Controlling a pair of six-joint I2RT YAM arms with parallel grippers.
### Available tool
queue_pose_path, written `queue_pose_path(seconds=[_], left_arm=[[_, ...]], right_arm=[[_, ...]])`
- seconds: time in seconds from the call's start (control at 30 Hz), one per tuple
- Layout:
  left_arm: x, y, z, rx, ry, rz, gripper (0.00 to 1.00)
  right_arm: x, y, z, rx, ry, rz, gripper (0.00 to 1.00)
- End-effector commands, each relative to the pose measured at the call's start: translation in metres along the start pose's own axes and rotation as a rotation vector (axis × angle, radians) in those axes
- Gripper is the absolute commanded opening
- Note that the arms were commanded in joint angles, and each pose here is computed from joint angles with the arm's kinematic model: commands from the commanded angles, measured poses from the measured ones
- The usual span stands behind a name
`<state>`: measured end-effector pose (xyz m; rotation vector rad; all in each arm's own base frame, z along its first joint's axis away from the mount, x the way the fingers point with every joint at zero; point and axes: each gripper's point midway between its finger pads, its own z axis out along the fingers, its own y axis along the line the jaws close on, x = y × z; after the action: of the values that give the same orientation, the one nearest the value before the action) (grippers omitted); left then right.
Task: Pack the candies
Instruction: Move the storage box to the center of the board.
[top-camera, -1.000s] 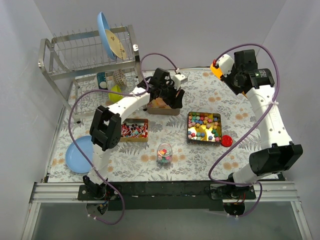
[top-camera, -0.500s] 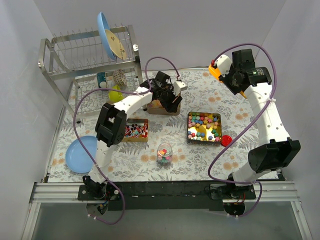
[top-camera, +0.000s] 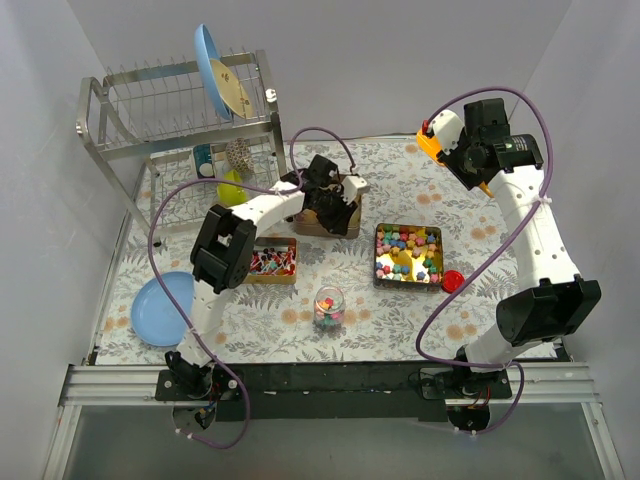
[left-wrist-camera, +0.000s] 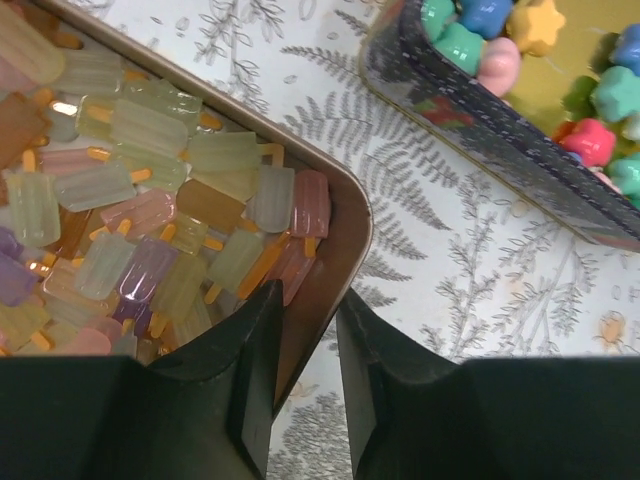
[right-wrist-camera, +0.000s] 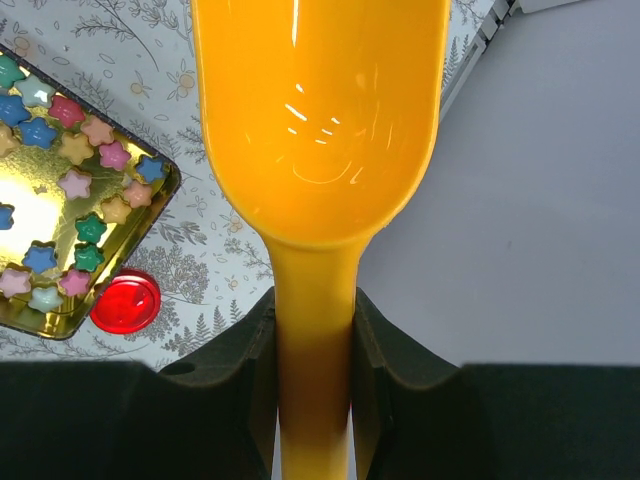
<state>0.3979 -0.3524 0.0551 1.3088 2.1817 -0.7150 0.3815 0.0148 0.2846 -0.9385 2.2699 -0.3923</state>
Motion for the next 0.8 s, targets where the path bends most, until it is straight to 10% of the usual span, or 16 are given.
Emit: queue_pose_path(seconds=[0.0, 0.5, 0.77], left_arm=[[-0.018, -0.047, -0.026, 0.077, -0.039, -0.017, 0.24], [0.017, -0.140, -0.023, 0.152, 0.032, -0.092, 0.17], [-0.002, -0.141, -0.032, 0.077, -0.013, -0.082, 0.39]], right_arm=[[-0.008, -0.009, -0.014, 0.031, -0.049, 0.006, 0.01], [-0.015, -0.009, -0.012, 0.012, -0.064, 0.005, 0.01], [-0.013, -0.002, -0.014, -0.017, -0.069, -0.011, 0.01]])
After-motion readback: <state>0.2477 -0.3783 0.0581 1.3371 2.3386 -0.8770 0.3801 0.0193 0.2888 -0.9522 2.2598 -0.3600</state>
